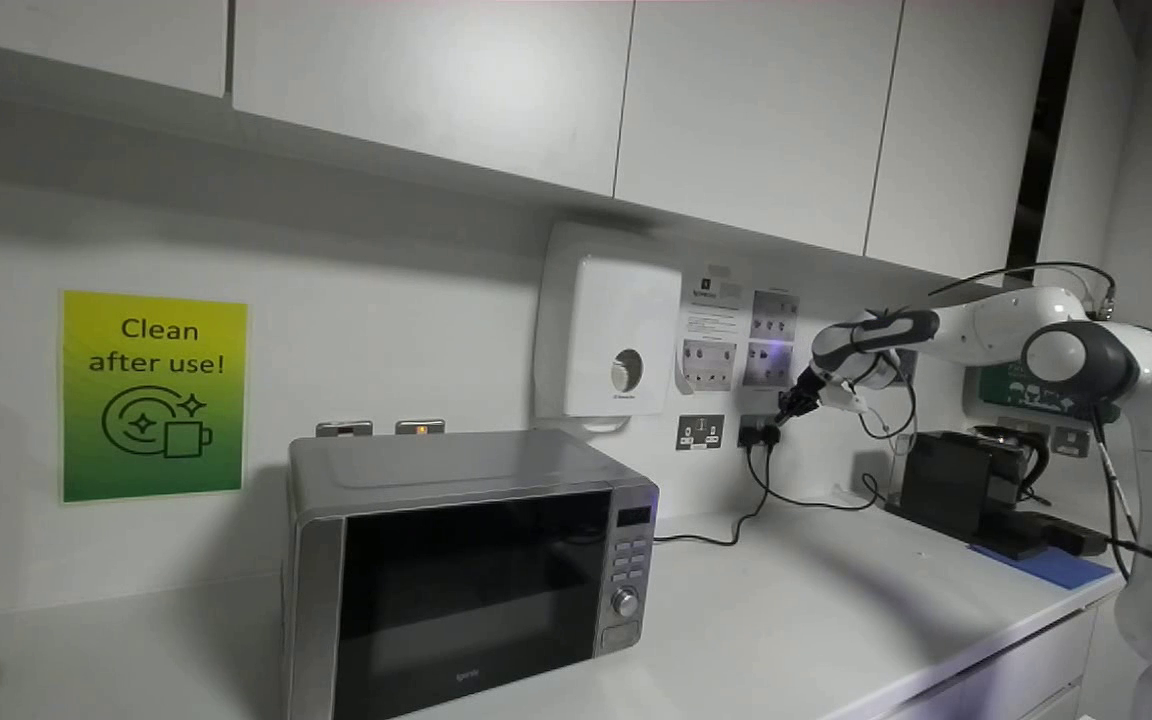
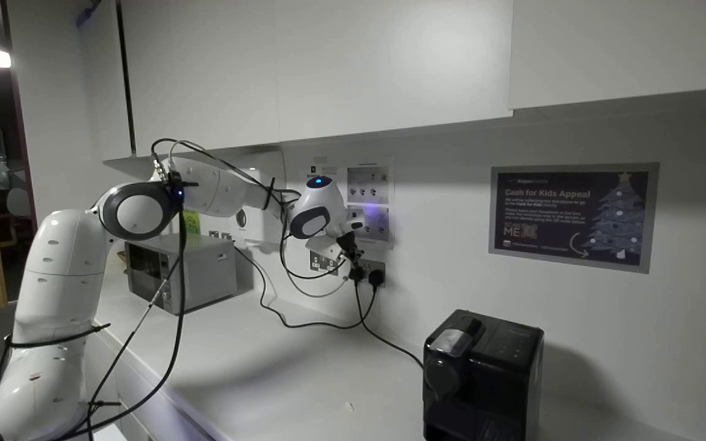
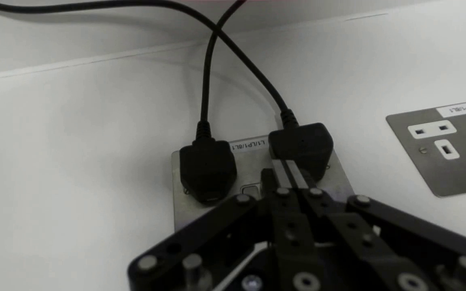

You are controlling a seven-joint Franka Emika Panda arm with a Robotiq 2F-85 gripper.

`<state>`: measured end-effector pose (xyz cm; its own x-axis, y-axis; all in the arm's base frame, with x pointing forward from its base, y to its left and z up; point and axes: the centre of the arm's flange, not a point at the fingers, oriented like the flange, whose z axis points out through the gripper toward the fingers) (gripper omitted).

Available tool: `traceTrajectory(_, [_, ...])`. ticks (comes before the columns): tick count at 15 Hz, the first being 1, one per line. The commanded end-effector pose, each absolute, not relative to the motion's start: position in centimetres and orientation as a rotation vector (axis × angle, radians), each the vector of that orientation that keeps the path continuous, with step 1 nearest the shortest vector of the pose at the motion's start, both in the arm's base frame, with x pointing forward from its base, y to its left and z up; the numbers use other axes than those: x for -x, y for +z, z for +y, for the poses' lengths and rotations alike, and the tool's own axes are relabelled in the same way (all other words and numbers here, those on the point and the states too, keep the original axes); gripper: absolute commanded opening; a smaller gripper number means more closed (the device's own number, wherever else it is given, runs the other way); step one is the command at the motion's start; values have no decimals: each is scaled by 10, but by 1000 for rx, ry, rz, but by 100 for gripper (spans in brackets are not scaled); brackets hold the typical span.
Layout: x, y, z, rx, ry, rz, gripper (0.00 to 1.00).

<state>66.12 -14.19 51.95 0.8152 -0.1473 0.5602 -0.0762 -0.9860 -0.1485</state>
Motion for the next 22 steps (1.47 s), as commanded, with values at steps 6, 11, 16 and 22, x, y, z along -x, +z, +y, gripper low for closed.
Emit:
traceTrajectory(6, [-595, 506, -130, 2961, -760, 91, 0])
traceTrajectory(11, [-581, 486, -111, 2985, -702, 3, 0])
traceTrajectory(16, [-575, 476, -84, 2980, -674, -91, 0])
traceTrajectory(22, [-572, 461, -54, 2983, -636, -213, 0])
